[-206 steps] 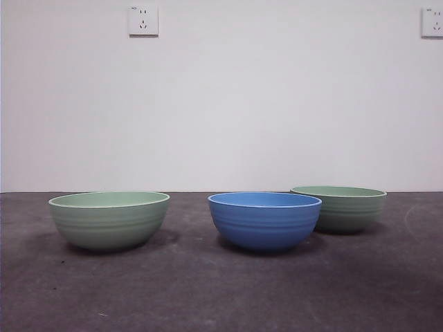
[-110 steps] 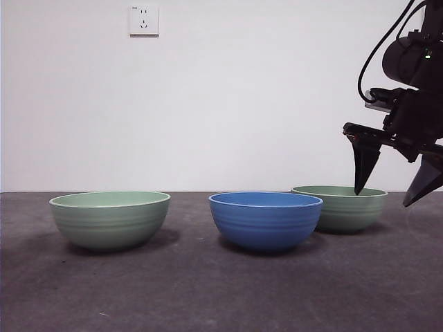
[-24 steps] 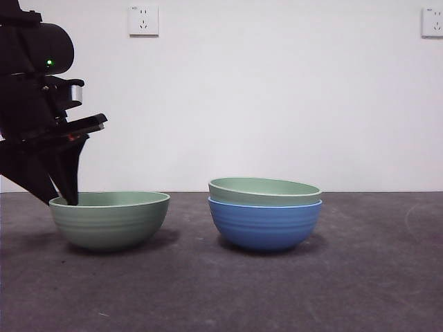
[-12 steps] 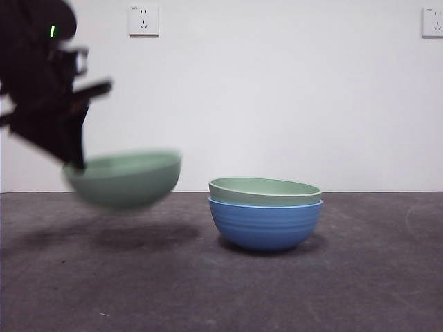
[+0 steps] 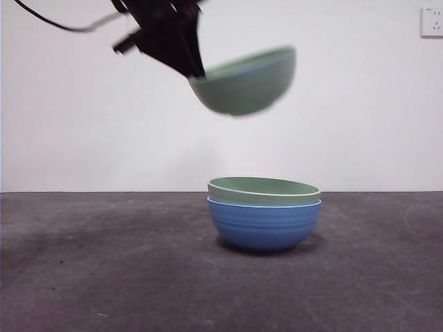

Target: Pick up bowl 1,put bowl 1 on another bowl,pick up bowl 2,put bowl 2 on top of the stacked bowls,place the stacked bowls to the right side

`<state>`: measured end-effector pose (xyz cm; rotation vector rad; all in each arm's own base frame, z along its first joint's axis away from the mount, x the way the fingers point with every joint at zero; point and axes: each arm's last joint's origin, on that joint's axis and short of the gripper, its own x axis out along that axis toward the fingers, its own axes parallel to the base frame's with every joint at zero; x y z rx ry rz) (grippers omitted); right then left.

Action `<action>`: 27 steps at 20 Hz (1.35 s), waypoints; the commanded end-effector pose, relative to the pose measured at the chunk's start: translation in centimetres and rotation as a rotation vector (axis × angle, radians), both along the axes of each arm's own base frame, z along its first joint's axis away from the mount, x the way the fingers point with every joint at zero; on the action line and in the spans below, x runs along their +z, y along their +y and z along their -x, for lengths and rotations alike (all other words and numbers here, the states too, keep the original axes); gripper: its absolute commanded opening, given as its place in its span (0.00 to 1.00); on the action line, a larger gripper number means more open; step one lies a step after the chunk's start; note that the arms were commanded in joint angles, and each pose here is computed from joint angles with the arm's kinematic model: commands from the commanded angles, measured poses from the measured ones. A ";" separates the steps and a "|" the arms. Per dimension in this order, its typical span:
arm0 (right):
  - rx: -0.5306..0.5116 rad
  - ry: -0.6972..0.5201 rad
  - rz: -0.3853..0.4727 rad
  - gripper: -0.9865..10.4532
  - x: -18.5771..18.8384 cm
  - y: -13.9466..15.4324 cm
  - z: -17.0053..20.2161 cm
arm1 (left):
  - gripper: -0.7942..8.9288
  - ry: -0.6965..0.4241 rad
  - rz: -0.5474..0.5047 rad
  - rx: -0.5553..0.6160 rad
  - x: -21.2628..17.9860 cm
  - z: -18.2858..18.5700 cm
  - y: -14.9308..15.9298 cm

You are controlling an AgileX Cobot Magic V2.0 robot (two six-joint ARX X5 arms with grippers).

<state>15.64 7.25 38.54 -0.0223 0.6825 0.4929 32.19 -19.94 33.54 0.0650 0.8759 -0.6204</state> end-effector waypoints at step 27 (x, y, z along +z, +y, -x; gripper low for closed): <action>-0.005 0.042 0.018 0.31 -0.8 0.4 -1.0 | 0.38 0.229 -0.159 -0.052 -5.0 -0.6 -3.0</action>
